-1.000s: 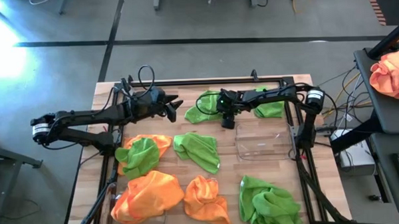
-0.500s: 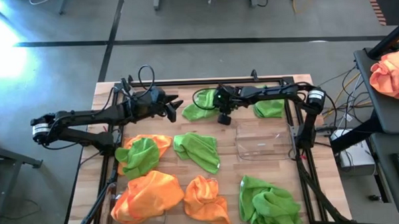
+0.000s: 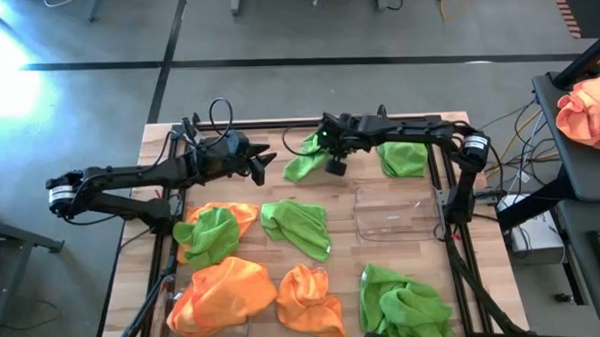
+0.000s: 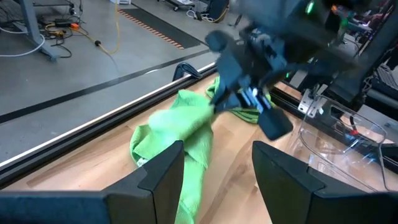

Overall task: Sort microfiber towel by color & place in baskets
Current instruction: Put the top center green towel into the right transparent bin

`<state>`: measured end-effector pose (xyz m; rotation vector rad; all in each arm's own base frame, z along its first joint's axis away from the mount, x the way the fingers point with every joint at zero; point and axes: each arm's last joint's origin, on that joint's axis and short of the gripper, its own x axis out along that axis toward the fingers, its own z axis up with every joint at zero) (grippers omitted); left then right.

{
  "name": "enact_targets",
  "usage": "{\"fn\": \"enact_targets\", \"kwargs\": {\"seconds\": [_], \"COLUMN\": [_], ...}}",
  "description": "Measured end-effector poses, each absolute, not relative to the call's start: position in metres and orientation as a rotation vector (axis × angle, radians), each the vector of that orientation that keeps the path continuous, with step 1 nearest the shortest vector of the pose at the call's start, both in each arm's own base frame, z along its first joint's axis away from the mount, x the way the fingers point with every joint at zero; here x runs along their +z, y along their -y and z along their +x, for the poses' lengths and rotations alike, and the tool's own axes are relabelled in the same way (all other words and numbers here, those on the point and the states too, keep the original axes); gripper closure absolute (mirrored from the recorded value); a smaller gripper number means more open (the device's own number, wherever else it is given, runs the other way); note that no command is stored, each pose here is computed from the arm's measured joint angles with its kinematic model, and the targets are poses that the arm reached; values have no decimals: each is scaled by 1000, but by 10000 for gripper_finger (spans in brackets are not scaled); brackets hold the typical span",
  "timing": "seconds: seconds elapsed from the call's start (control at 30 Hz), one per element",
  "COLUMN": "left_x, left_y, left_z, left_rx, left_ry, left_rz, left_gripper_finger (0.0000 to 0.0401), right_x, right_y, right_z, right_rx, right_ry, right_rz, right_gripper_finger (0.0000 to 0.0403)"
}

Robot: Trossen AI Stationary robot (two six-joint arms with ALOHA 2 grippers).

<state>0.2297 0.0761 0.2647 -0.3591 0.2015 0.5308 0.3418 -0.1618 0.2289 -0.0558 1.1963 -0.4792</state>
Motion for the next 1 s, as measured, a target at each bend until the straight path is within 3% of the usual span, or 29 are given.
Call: {"fn": "enact_targets", "kwargs": {"seconds": [0.4,1.0], "left_x": [267,270], "left_y": [-74,-62], "left_z": [231,235], "left_rx": [452,286], "left_ry": [-189,-188], "left_rz": [-374,-394], "left_gripper_finger": [227,227], "right_x": [310,398], "right_y": [163,140], "right_z": [341,275], "right_rx": [-588,-923], "right_ry": [-1055,-870], "right_rz": [-46,60], "right_gripper_finger": [391,390]}}
